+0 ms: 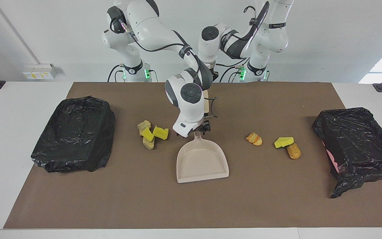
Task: Sweep and dump trash in bin
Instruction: 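Carry the brush to the trash while the right gripper brings the dustpan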
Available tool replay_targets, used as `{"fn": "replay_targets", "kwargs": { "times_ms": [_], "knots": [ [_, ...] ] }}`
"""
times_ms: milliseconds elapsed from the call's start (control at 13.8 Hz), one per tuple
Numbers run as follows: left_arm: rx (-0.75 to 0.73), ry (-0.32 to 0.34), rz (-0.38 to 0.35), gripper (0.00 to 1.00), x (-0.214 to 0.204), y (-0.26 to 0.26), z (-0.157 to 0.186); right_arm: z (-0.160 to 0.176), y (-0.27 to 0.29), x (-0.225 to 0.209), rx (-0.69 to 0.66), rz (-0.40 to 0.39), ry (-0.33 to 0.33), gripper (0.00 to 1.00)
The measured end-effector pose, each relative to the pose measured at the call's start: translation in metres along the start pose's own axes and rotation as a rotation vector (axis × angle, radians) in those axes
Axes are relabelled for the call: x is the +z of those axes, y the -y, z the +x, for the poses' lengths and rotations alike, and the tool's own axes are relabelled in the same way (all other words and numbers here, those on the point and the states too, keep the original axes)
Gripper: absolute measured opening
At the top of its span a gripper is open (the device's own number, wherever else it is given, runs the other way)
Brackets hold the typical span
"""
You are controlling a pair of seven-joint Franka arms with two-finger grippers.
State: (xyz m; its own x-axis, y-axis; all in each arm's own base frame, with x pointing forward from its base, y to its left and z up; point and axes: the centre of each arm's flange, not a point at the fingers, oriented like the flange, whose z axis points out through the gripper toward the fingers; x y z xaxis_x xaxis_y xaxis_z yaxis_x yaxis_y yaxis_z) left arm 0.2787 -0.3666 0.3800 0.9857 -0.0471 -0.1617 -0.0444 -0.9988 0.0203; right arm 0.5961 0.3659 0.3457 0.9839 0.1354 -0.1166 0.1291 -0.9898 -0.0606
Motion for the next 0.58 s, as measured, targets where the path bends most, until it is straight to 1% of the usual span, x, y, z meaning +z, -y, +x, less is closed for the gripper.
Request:
{"fn": "replay_targets", "kwargs": {
  "times_ms": [217,434,578],
  "knots": [
    [-0.006,-0.001,-0.018,0.26,-0.009,0.037,0.037,-0.004,0.002,-0.001,-0.021,0.001,0.003,1.00],
    [0.052,-0.019,-0.051,0.26,-0.033,0.097,0.091,-0.017,0.007,0.009,-0.035,-0.003,0.016,1.00],
    [0.091,-0.046,-0.032,0.26,-0.050,0.135,0.120,-0.027,0.013,0.013,-0.048,-0.007,0.024,0.99]
  ]
}}
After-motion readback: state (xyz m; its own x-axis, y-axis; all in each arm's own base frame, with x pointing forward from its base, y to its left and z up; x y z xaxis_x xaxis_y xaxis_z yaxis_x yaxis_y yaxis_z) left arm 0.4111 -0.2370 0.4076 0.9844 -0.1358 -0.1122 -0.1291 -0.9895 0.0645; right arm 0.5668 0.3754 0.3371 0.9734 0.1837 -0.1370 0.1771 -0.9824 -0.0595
